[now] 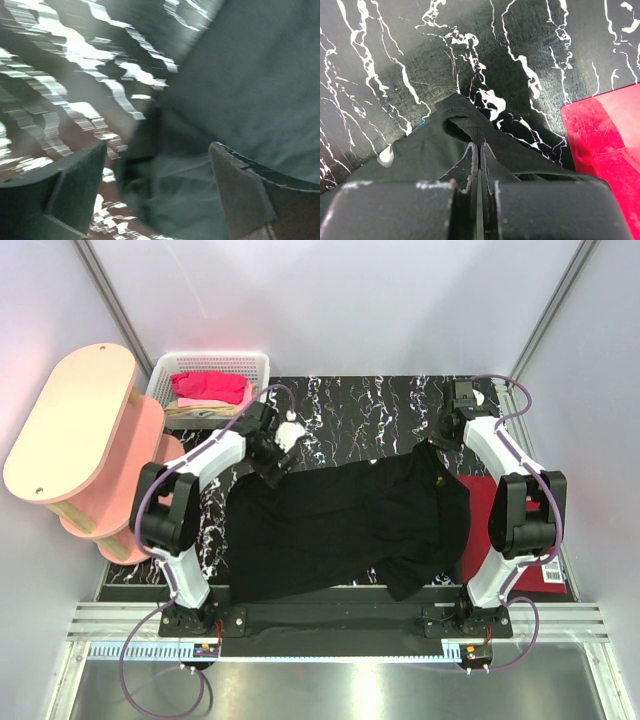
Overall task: Fold and stack the t-shirts
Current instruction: Flatten the tshirt out
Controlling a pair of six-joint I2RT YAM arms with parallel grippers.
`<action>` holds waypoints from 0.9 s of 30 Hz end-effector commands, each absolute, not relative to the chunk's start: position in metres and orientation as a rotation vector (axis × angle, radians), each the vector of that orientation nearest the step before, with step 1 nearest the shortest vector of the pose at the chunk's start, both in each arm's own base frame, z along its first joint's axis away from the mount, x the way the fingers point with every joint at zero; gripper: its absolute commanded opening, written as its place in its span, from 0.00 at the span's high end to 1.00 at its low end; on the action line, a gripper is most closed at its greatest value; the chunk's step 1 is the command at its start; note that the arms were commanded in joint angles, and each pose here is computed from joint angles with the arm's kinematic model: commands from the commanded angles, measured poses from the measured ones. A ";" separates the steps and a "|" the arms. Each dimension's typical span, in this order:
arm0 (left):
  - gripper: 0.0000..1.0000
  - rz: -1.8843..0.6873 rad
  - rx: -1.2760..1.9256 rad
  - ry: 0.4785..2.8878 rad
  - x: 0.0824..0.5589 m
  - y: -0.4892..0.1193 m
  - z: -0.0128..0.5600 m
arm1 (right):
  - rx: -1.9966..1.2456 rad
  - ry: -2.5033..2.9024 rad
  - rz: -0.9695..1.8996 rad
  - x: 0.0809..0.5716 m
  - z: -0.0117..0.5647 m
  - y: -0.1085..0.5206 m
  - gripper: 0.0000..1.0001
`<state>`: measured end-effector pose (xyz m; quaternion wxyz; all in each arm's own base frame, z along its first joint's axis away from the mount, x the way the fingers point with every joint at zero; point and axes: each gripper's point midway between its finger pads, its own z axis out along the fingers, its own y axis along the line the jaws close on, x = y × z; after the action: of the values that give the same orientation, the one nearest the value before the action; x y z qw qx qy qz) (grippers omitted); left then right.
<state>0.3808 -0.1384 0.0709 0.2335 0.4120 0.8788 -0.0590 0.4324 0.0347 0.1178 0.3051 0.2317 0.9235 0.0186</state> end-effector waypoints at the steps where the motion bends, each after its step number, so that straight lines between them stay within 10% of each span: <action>1: 0.16 -0.291 1.137 2.441 0.376 -0.157 0.071 | 0.607 2.352 0.102 0.438 0.149 0.038 1.00; 12: 0.57 -0.295 1.143 2.443 0.370 -0.155 0.071 | 0.624 2.366 0.091 0.437 0.141 0.036 1.00; 21: 0.67 -0.266 1.140 2.430 0.369 -0.153 0.079 | 0.617 2.370 0.092 0.435 0.140 0.037 1.00; 27: 1.00 -0.216 1.132 2.377 0.369 -0.147 0.104 | 0.615 2.360 0.091 0.436 0.144 0.037 1.00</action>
<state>0.3578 -0.1461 0.0580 0.1842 0.4112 0.8879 -0.0927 0.4305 0.0345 0.1192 0.3088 0.2325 0.9221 0.0200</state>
